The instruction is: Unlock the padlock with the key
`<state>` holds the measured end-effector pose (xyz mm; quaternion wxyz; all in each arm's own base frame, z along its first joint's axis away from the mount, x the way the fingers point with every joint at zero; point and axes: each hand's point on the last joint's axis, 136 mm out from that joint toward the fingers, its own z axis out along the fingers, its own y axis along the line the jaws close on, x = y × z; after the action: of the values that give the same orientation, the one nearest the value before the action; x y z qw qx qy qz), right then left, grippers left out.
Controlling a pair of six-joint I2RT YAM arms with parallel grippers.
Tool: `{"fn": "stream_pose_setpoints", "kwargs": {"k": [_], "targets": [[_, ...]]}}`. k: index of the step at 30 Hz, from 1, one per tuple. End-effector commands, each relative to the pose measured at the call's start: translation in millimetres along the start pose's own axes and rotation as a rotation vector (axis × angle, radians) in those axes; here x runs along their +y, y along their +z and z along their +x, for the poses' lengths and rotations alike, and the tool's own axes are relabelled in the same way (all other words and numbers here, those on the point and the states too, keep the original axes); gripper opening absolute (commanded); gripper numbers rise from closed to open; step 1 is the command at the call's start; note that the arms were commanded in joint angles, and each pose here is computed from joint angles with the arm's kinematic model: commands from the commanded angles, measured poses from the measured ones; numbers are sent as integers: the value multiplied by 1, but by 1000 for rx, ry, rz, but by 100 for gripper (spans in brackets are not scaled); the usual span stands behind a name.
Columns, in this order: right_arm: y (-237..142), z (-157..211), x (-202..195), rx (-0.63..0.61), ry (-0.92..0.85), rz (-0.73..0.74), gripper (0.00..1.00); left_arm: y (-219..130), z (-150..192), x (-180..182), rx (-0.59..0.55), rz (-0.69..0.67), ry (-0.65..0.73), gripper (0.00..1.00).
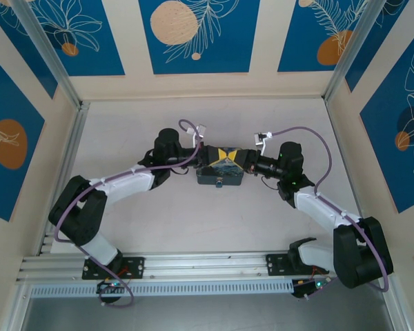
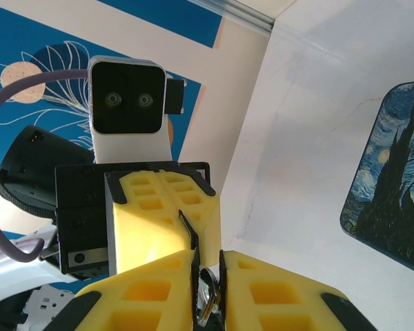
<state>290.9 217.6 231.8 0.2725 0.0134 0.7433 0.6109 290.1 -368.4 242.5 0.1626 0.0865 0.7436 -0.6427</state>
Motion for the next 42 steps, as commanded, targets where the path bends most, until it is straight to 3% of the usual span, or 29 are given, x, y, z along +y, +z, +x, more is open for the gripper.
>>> {"fn": "stream_pose_setpoints", "kwargs": {"k": [1, 13, 25, 42], "targets": [[-3, 4, 6, 26, -34, -21, 18, 4, 6, -9, 54, 23, 37, 0], [-4, 8, 5, 44, -36, -28, 12, 5, 5, -5, 52, 3, 29, 0], [-7, 15, 8, 78, -67, -39, 27, 6, 3, -10, 63, 0, 42, 0], [-12, 12, 2, 70, -58, -28, 9, 8, 3, -8, 71, -7, 40, 0]]}}
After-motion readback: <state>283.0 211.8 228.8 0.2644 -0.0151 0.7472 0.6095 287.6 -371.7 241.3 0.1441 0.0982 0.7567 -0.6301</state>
